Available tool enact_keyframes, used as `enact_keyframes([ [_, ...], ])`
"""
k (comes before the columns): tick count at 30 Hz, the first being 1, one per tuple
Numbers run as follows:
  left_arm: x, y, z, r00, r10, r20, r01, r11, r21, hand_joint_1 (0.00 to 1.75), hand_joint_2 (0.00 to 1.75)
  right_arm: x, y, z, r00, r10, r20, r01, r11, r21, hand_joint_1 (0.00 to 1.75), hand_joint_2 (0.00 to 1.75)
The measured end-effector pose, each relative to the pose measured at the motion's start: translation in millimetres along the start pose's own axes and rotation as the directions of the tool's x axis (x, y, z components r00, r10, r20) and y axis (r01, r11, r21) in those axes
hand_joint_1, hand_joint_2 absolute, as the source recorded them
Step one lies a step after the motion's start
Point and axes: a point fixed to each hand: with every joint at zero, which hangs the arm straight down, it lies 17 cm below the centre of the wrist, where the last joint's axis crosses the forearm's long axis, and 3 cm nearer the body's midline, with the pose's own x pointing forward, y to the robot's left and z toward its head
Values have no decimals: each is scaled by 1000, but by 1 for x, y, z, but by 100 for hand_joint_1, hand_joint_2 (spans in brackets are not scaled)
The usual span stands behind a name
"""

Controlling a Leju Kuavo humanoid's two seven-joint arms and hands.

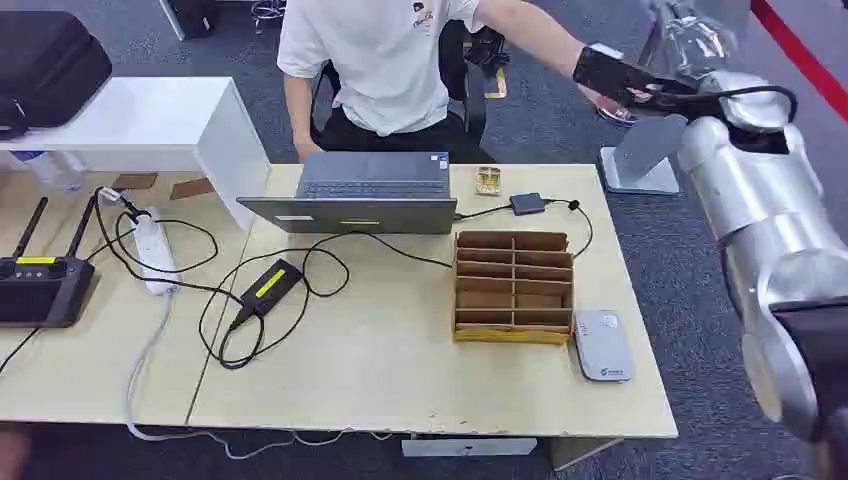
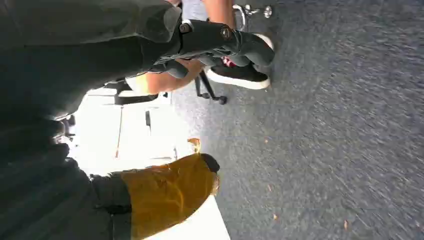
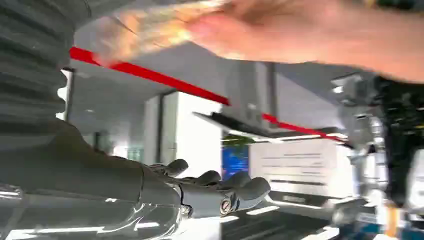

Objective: Pass the card to the sensor for recognition and then transmit it.

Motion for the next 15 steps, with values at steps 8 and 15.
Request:
enact_keyframes([
  [8, 1, -8, 2, 1000, -8, -7, 7, 999, -31, 0, 175, 69, 25, 3, 992, -12, 125, 8, 999, 36, 0, 175],
  [15, -2, -12, 2, 1000, 1, -16, -2, 999, -48, 0, 175, 79, 39, 8, 989, -12, 147, 3, 998, 59, 0, 175],
])
